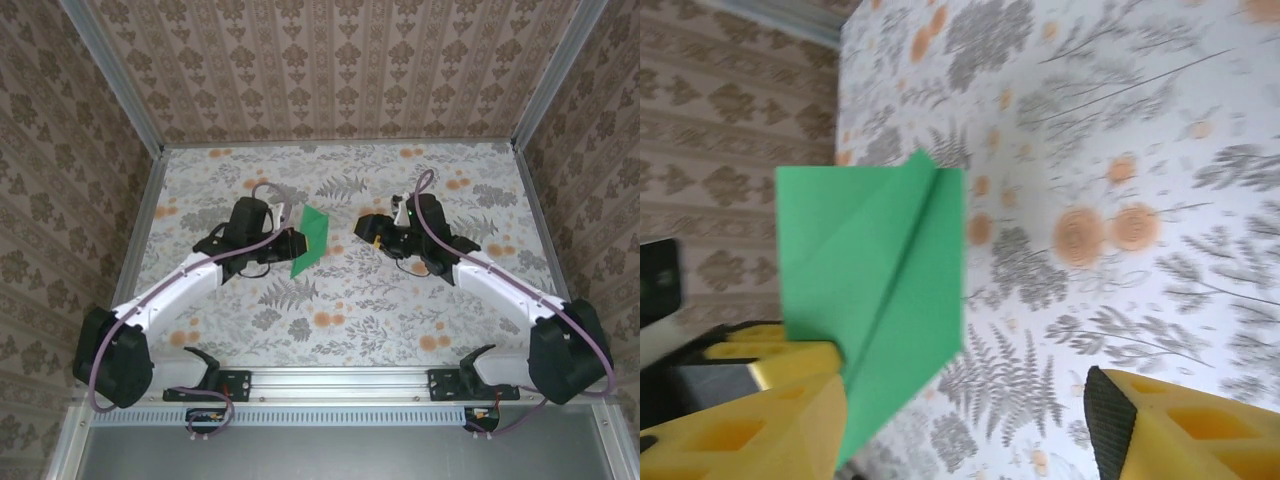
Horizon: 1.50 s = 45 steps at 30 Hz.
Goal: Fold a paper plane with a square sheet of paper (pick it up from the middle)
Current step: Turn over the paper at the center of the table, then move the paper to the center of the table.
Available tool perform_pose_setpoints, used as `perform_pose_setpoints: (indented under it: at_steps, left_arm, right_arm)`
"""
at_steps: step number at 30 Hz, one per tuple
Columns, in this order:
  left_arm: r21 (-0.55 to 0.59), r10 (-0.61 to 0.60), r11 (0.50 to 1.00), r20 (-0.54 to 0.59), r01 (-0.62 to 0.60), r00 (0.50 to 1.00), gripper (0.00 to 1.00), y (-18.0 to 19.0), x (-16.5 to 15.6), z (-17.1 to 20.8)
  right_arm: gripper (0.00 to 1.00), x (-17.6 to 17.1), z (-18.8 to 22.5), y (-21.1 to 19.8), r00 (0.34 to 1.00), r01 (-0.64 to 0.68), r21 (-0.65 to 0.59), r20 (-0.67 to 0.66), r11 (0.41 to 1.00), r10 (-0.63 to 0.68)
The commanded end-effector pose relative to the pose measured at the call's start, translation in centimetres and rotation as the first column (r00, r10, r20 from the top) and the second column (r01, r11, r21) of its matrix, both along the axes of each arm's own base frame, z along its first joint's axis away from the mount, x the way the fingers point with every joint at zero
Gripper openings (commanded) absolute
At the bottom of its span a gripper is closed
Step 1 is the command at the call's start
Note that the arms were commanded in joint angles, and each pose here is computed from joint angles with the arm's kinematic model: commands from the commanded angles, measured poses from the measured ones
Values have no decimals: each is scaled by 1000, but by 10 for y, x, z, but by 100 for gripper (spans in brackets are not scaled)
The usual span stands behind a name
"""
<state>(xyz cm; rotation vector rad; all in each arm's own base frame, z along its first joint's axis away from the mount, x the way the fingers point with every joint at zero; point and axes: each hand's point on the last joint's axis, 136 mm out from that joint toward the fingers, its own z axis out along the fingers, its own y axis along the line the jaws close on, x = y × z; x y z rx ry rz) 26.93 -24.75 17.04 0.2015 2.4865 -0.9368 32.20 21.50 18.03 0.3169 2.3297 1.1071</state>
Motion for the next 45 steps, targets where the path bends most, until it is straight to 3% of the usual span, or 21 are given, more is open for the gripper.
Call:
perform_pose_setpoints:
  at_steps: [1,4,7,9,11,13,20,28,31,35,42,45]
  left_arm:
    - [483,76,874,-8,-63,997,12,65,-10,-40]
    - [666,116,738,31,-108,993,14,81,-4,-43]
    - [777,140,614,71,-143,988,16,83,4,-46]
    - [808,150,571,68,-142,986,17,75,9,-54]
    - [816,145,564,56,-129,988,17,58,13,-64]
    - [806,135,583,26,-100,991,18,36,15,-78]
    - [592,46,805,-125,37,991,44,-48,13,-104]
    - [246,-22,966,-204,73,979,58,-73,15,-83]
    - [153,-8,987,-216,42,976,59,-64,21,-72]
    - [114,39,993,-191,-17,981,62,-37,27,-58]
    - [144,225,969,-191,-200,955,70,37,33,-61]
    - [203,308,941,-182,-271,934,82,72,29,-70]
  right_arm:
    - [69,-15,-40,-39,994,80,-216,-52,973,-93]
    - [71,-20,-48,-53,989,120,-268,-54,956,-139]
    - [71,-23,-54,-61,985,143,-293,-56,945,-166]
    - [71,-24,-58,-65,982,152,-309,-60,939,-179]
    - [71,-25,-60,-69,979,166,-325,-62,931,-196]
    - [71,-26,-63,-72,976,175,-334,-62,926,-207]
    - [71,-31,-72,-78,971,191,-348,-72,918,-229]
    - [68,-30,-74,-58,983,136,-278,-80,951,-164]
    - [66,-31,-74,-35,992,78,-245,-77,966,-99]
    - [62,-37,-71,10,998,-37,-235,-66,971,22]
    - [49,-58,-78,112,962,-271,-248,-86,930,258]
    - [45,-61,-88,144,946,-324,-254,-112,912,305]
